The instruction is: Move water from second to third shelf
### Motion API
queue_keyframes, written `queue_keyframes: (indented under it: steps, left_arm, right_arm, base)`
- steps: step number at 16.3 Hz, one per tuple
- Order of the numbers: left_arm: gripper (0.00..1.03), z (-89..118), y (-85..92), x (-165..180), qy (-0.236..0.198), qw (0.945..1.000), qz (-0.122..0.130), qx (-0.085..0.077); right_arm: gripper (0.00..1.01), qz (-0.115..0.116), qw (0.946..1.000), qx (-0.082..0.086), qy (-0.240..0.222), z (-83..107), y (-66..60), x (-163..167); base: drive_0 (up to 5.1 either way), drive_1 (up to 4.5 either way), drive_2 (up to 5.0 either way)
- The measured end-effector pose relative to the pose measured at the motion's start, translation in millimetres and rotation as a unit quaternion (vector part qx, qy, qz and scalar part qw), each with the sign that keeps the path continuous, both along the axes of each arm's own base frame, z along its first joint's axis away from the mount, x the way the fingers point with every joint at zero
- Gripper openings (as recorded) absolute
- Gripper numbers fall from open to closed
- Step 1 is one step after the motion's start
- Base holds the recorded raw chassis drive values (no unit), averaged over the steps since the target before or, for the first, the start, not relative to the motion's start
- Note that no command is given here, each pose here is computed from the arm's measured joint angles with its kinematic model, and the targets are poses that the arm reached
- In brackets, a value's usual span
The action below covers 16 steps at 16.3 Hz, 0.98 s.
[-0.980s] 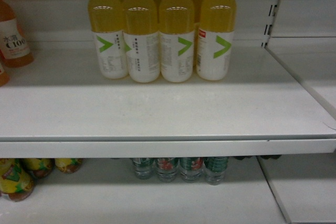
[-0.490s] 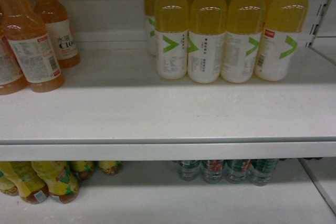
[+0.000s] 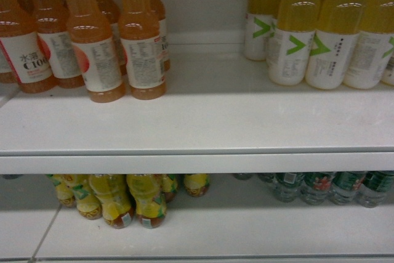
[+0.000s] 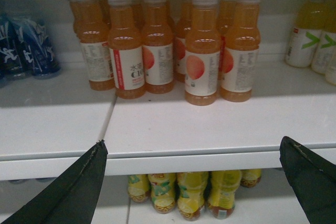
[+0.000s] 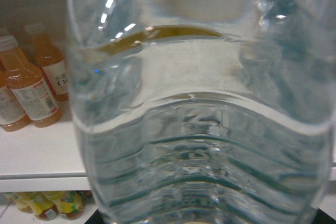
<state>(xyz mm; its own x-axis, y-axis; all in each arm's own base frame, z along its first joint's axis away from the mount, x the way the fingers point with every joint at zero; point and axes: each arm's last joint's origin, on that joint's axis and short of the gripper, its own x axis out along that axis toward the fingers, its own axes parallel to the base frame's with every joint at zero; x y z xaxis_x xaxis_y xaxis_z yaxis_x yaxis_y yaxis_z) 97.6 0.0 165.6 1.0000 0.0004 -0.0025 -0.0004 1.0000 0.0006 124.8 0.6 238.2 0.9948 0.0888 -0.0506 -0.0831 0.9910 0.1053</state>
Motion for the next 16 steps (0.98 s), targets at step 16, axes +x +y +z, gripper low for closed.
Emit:
queue_keyframes:
  steps: [16]
  left_arm:
    - [0.98, 0.0, 0.0, 0.0, 0.000, 1.0000, 0.000, 0.000]
  right_arm:
    - [0.41, 0.000, 1.0000, 0.000, 0.002, -0.3, 0.1, 0.0]
  base:
    - [-5.0, 2.45, 2.4]
